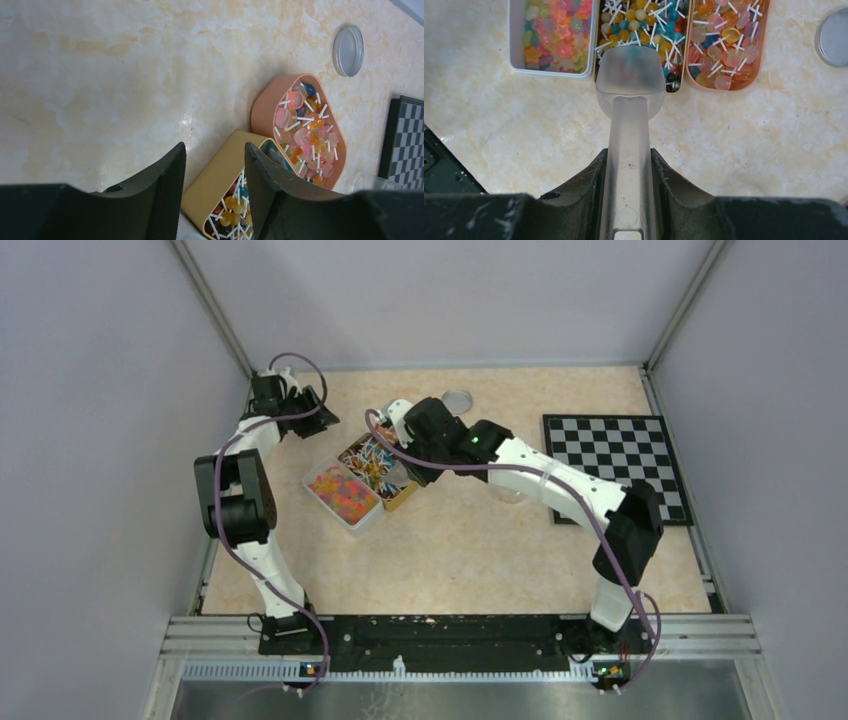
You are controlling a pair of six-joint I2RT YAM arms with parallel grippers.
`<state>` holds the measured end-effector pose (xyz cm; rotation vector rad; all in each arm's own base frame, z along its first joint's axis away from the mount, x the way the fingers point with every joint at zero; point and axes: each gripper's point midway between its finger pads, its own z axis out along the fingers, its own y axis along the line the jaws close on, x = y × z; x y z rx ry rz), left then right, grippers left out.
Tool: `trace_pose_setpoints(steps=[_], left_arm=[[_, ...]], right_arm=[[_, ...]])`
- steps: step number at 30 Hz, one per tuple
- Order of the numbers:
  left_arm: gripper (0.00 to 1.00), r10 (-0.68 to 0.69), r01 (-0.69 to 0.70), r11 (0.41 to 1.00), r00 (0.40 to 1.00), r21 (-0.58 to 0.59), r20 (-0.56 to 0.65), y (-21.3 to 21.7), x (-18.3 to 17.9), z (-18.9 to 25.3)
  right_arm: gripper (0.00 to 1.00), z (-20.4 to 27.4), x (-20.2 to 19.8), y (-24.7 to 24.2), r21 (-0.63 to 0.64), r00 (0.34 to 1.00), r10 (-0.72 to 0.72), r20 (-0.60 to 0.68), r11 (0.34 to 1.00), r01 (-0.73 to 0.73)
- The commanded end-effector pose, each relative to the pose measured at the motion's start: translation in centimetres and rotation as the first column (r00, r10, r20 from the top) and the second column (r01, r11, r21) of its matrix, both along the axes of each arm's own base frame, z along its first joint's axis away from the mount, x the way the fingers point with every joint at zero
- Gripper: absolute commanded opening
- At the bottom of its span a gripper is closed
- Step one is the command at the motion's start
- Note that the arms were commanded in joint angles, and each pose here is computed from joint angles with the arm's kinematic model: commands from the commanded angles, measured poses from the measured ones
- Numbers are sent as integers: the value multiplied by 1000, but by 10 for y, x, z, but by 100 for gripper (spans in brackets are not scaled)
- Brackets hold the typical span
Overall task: Pack the candies
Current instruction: Scoop the fake candies from the storage box.
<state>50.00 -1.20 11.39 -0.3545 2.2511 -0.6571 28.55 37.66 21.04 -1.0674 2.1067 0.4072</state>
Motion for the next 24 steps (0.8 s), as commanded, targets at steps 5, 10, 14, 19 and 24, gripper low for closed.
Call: trace_pose_setpoints(steps=[5, 10, 14, 19, 24], left_arm=[[44, -100, 96, 987, 995, -127, -27, -10, 16, -11], [41, -92, 82, 985, 994, -150, -58, -5, 14, -23], [40, -99, 84, 981, 992, -174, -77, -6, 13, -29], [39, -119, 94, 970, 988, -226, -99, -13, 10, -36], [34, -131, 98, 964, 984, -247, -121, -16, 8, -42]], right_arm=[[0, 8, 12, -2, -102, 998, -63, 30, 993, 66], [0, 5, 19, 3, -115, 997, -70, 42, 991, 75], [0, -1, 23, 8, -128, 997, -68, 38, 989, 72], [0, -10, 26, 13, -151, 998, -62, 24, 986, 65], [0, -14, 29, 17, -152, 998, -56, 25, 987, 59]])
